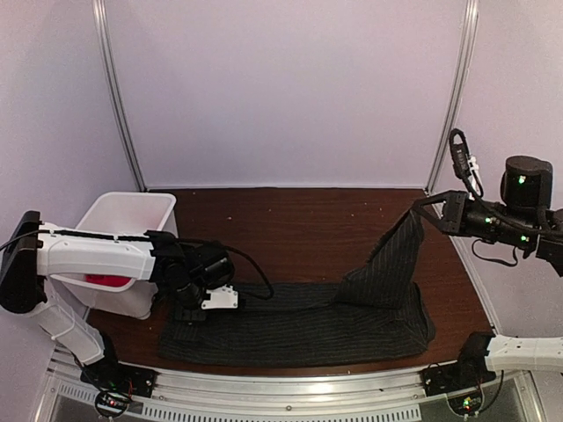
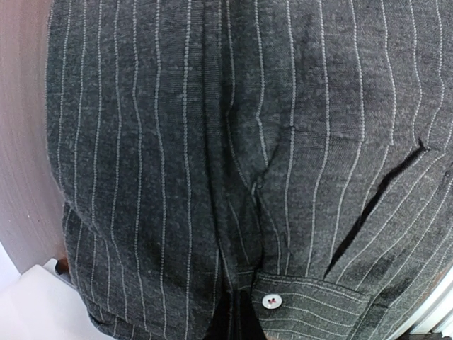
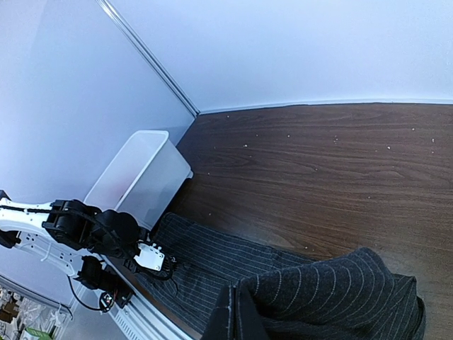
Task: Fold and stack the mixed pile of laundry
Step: Fold the 1/3-folded shirt at the center of the board.
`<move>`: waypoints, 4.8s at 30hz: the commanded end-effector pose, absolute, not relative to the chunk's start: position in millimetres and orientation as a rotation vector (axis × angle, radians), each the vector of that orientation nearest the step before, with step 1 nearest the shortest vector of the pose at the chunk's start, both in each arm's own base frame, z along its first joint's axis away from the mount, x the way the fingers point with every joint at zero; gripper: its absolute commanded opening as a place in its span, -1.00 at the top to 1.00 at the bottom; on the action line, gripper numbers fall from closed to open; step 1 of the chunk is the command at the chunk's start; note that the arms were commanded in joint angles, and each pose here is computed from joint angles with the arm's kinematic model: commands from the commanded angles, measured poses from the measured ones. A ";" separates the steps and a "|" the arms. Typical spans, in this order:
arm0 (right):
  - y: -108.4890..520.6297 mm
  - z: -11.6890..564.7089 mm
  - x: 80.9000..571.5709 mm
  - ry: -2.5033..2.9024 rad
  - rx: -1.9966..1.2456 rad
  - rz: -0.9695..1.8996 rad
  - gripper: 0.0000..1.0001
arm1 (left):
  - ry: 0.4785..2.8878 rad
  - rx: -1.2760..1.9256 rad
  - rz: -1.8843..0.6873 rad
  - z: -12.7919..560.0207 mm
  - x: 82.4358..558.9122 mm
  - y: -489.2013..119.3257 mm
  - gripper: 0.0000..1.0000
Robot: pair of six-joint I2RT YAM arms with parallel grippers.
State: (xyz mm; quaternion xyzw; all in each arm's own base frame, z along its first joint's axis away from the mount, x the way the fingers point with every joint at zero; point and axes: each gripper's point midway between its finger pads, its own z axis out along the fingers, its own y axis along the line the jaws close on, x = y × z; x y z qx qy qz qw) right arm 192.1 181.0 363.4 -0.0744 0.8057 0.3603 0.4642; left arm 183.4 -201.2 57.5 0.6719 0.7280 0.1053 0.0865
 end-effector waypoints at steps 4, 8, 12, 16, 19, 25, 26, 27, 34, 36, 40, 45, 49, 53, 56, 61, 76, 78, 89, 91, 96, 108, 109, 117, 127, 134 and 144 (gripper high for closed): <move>172.3 382.0 198.1 1.943 -0.221 0.774 1.00 | 2.174 2.014 0.282 51.9 181.8 -208.1 1.00; 178.3 368.9 203.8 1.975 -0.241 0.750 1.00 | 2.178 2.024 0.246 51.2 178.9 -211.0 1.00; 190.6 337.1 207.0 2.040 -0.249 0.777 1.00 | 2.176 1.995 0.188 58.6 177.1 -217.8 0.82; 197.5 297.5 210.0 2.120 -0.229 0.781 1.00 | 2.115 1.828 0.171 104.6 193.0 -228.9 0.66; 209.8 257.0 211.2 2.190 -0.220 0.822 1.00 | 2.046 1.680 0.145 139.8 207.7 -239.9 0.25; 231.9 188.3 216.7 2.320 -0.218 0.859 1.00 | 2.050 1.501 0.164 156.7 233.1 -248.3 -0.05; 233.4 178.3 218.3 2.339 -0.219 0.848 1.00 | 2.063 1.475 0.169 155.1 238.4 -250.5 -0.05; 236.1 171.4 219.7 2.347 -0.224 0.848 1.00 | 2.079 1.433 0.167 154.7 244.8 -253.7 -0.04; 284.4 185.9 223.1 2.254 -0.380 1.083 1.00 | 1.937 1.116 -0.371 205.5 256.6 -326.3 -0.10; 296.7 197.5 218.7 2.215 -0.447 1.164 1.00 | 1.805 1.075 -0.534 229.1 245.1 -338.6 -0.21; 317.6 241.0 202.2 2.028 -0.589 1.346 1.00 | 1.686 1.051 -0.668 237.4 233.1 -347.4 -0.26; 326.2 269.3 195.4 1.922 -0.676 1.387 1.00 | 1.581 1.113 -0.788 235.0 205.7 -372.9 -0.41; 327.2 279.2 192.6 1.883 -0.691 1.403 1.00 | 1.537 1.120 -0.860 227.3 187.1 -396.1 -0.44; 325.1 282.3 192.5 1.875 -0.681 1.395 1.00 | 1.469 1.047 -0.899 229.1 172.8 -413.7 -0.53; 322.3 281.9 193.4 1.879 -0.666 1.380 1.00 | 1.464 1.016 -0.854 219.6 164.7 -429.8 -0.57; 317.6 276.2 199.4 1.913 -0.625 1.330 1.00 | 1.474 0.911 -0.693 208.0 159.6 -439.4 -0.57; 314.6 271.9 208.9 1.927 -0.551 1.298 1.00 | 1.592 0.590 -0.379 193.3 166.8 -443.1 -0.61; 314.5 271.7 207.8 1.928 -0.553 1.302 1.00 | 1.573 0.586 -0.383 196.8 167.2 -443.5 -0.58; 315.9 267.8 210.7 1.935 -0.539 1.299 1.00 | 1.556 0.602 -0.370 197.2 168.5 -460.5 -0.57; 316.0 268.1 210.6 1.935 -0.539 1.301 1.00 | 1.592 0.578 -0.296 194.0 174.9 -458.1 -0.48; 312.6 269.2 209.0 1.931 -0.532 1.297 1.00 | 1.645 0.505 -0.234 187.8 186.8 -441.9 0.11; 301.1 264.3 211.8 1.973 -0.477 1.243 0.89 | 1.595 0.665 -0.160 210.8 186.8 -434.3 1.00; 296.1 262.6 213.6 1.995 -0.455 1.211 0.65 | 1.585 0.692 -0.150 214.1 185.6 -432.0 1.00; 211.6 248.3 215.6 2.142 -0.106 0.917 -0.29 | 1.362 1.249 -0.070 204.9 136.5 -435.9 1.00; 136.3 133.4 217.3 2.472 0.231 0.551 0.17 | 1.187 1.661 -0.136 220.1 76.1 -462.3 1.00; 114.0 103.4 228.9 2.492 0.328 0.498 0.13 | 1.167 1.712 -0.191 235.5 65.5 -465.5 1.00; 110.1 94.9 263.4 2.479 0.328 0.569 0.23 | 1.173 1.749 -0.150 229.8 67.4 -465.0 1.00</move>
